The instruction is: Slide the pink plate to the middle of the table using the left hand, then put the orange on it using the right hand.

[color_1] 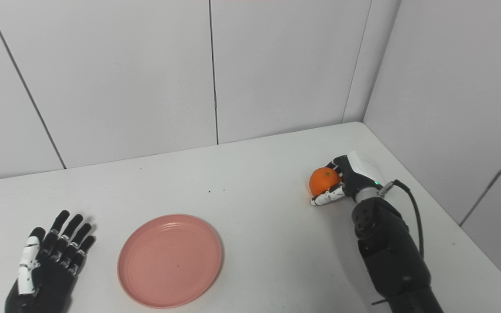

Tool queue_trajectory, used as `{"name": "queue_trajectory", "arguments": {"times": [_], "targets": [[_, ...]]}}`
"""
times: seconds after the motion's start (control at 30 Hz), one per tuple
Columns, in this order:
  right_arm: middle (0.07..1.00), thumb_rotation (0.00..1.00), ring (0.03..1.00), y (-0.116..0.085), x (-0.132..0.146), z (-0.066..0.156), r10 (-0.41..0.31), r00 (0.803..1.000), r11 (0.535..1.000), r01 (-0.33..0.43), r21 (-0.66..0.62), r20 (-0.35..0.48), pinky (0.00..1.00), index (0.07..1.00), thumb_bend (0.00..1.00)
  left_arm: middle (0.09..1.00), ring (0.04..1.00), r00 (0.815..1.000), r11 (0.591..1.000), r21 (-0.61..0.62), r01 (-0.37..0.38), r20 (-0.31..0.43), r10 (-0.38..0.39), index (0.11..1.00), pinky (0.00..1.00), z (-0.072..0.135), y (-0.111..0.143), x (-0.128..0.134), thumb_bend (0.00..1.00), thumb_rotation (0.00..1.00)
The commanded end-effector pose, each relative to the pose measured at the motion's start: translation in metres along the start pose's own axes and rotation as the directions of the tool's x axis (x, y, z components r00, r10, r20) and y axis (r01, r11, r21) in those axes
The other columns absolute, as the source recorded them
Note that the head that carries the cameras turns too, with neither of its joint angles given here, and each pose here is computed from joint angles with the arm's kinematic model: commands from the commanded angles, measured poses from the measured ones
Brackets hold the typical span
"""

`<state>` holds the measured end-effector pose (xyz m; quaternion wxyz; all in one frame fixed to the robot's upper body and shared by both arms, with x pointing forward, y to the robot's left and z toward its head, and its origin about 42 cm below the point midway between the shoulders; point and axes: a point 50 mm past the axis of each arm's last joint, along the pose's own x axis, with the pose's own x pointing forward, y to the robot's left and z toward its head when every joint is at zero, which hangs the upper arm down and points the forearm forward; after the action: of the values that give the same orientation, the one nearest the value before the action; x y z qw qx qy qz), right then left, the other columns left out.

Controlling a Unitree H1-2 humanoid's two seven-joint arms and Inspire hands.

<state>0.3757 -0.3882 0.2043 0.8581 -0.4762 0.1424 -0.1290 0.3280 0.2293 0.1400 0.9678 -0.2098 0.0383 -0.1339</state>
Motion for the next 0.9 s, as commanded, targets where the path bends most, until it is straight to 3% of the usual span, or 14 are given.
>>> {"name": "queue_trajectory", "arguments": {"times": [0.0,0.43,0.87], "targets": [[0.535,0.14,0.481,-0.022,0.005,0.01,-0.049,0.998,0.999,0.049,-0.012,0.031,0.41,0.487,0.51,0.976,0.972,0.999,1.0,0.005,-0.012,-0.033,0.013,0.975,1.0,-0.001,0.001,-0.003,0.35,1.0],[0.514,0.14,0.456,-0.039,-0.01,0.02,-0.113,0.991,0.992,0.109,0.061,0.071,0.39,0.489,0.51,0.977,0.975,0.999,1.0,-0.001,-0.01,-0.035,0.01,0.978,1.0,-0.002,0.0,-0.004,0.35,1.0],[0.524,0.14,0.481,-0.069,-0.045,0.065,-0.227,0.943,0.969,0.195,0.148,0.244,0.44,0.488,0.51,0.969,0.963,0.999,1.0,-0.006,-0.002,-0.032,0.002,0.972,0.99,-0.004,-0.003,-0.004,0.34,1.0]]}}
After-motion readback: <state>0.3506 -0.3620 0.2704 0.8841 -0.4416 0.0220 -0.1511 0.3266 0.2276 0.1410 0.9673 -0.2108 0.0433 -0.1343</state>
